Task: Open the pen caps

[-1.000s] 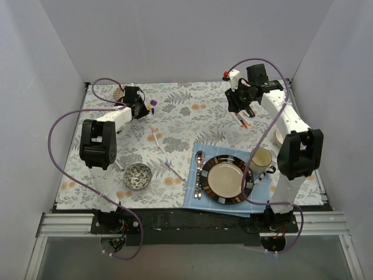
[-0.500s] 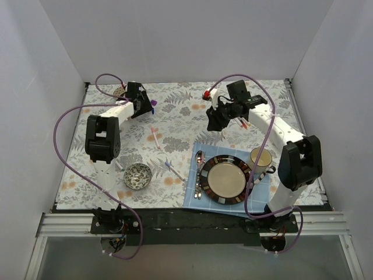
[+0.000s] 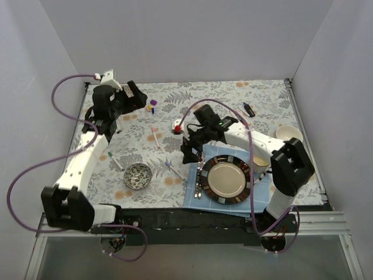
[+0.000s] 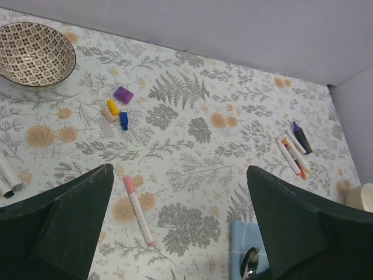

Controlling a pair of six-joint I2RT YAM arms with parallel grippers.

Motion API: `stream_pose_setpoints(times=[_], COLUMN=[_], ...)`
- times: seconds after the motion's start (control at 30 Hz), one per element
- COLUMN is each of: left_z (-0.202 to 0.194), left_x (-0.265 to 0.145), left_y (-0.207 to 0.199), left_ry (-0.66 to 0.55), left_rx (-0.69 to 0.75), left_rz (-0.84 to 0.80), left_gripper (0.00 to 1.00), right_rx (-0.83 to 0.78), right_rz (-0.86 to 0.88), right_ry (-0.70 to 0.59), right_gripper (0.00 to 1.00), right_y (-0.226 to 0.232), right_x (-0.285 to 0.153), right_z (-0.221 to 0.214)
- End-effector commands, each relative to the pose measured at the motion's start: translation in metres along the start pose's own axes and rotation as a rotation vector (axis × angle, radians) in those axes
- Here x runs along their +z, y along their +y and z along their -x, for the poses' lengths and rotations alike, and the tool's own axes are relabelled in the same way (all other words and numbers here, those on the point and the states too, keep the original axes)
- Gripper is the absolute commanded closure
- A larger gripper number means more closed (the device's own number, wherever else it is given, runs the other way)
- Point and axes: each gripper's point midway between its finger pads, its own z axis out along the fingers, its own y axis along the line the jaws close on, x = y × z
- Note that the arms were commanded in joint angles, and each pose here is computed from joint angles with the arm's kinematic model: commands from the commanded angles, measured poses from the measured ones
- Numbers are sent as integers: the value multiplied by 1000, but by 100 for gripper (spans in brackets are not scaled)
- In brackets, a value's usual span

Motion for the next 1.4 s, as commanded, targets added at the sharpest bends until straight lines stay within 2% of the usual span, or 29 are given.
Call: stream_pose_setpoints(times=[0.0,0.03,0.17,0.37,0.47,0.57,0.6,0.67,0.7,0.8,0.97,1.07,1.2,1.37], left_z=[-38,-43,-66,-50,-47,-41,-38,-37,-36,-37,-39,-45,-63,-78], left_x=[-39,-47,-77,-92,-95,-100,-103,-105,-106,-107,-105,-103,-95,-87], left_y=[13,18,45,46,44,43,42,43,41,39,37,34,16,-10], left_ry=[-18,-31,-88,-158,-172,-198,-211,-222,-227,-224,-215,-201,-122,-41], left_rx=[21,35,70,68,62,55,52,49,46,38,14,-27,-76,-220], left_rz=[-31,-20,64,88,86,86,84,90,85,70,60,37,-68,-213], left_gripper=[2,2,2,2,2,2,2,2,2,2,2,2,2,2], right_rx=[22,30,36,49,38,48,54,56,56,65,151,204,243,297], right_rz=[-67,-138,-206,-252,-267,-247,-238,-229,-229,-229,-229,-184,-107,-62], right_ry=[223,277,375,534,607,656,676,688,696,690,587,450,262,108], right_gripper=[18,18,21,26,34,50,61,72,83,99,99,99,99,99], right_y=[11,5,0,-6,-6,-3,-2,-1,-2,-10,-45,-59,-60,-63], right_x=[48,52,74,92,95,97,98,100,101,107,107,97,76,43], right_z=[-21,-30,-36,-62,-81,-94,-99,-103,-106,-107,-86,-58,-19,6])
